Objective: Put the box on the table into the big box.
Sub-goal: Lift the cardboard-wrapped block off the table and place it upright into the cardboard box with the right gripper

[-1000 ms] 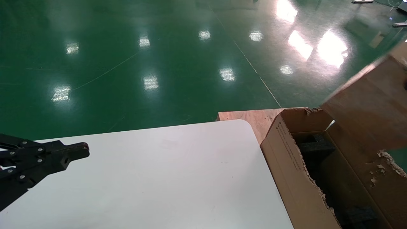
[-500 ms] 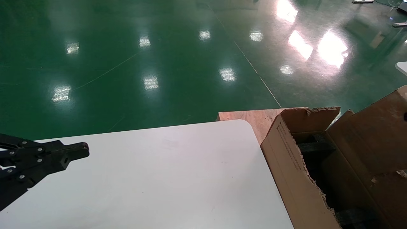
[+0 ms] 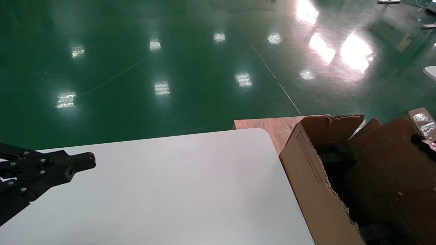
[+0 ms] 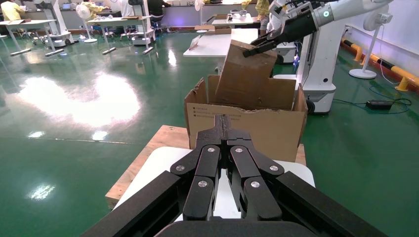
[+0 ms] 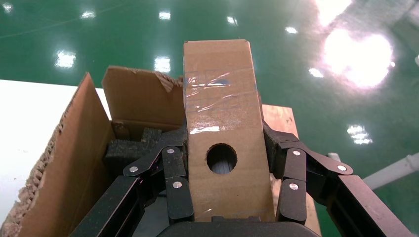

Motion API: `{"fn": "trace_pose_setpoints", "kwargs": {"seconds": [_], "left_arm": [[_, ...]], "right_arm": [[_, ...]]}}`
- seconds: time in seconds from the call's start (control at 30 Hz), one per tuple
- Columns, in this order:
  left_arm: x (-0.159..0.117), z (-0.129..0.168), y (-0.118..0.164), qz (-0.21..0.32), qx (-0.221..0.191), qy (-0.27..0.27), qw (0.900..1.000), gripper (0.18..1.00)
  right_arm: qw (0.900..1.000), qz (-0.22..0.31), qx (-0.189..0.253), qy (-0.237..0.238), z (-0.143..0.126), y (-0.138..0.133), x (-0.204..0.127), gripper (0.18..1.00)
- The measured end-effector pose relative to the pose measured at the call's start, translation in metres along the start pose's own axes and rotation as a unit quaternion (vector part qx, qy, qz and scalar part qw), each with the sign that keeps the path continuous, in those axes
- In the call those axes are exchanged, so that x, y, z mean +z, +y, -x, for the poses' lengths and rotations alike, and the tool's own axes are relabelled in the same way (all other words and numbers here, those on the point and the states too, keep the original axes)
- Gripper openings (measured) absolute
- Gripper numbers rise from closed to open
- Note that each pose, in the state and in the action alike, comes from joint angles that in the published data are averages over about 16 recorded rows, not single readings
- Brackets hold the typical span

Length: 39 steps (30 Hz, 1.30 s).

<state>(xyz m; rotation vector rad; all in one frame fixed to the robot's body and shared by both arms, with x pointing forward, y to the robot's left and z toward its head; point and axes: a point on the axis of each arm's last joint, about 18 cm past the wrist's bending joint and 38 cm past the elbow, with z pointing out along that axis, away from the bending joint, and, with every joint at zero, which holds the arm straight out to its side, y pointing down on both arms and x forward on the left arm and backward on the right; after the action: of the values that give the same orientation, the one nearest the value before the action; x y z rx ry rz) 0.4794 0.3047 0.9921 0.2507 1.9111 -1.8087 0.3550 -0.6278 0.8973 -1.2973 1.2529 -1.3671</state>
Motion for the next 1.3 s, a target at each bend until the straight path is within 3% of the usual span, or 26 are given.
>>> {"fn": "trace_pose_setpoints", "kwargs": {"seconds": [0.77, 1.3], "left_arm": [[0.000, 0.000, 0.000, 0.000, 0.000, 0.000, 1.0000, 0.191], [0.000, 0.000, 0.000, 0.000, 0.000, 0.000, 1.0000, 0.191]], "right_arm": [[0.999, 0.035, 0.031, 0.025, -0.023, 0.055, -0.005, 0.470], [0.998, 0.046, 0.045, 0.015, -0.029, 0.071, 0.017, 0.470]]}}
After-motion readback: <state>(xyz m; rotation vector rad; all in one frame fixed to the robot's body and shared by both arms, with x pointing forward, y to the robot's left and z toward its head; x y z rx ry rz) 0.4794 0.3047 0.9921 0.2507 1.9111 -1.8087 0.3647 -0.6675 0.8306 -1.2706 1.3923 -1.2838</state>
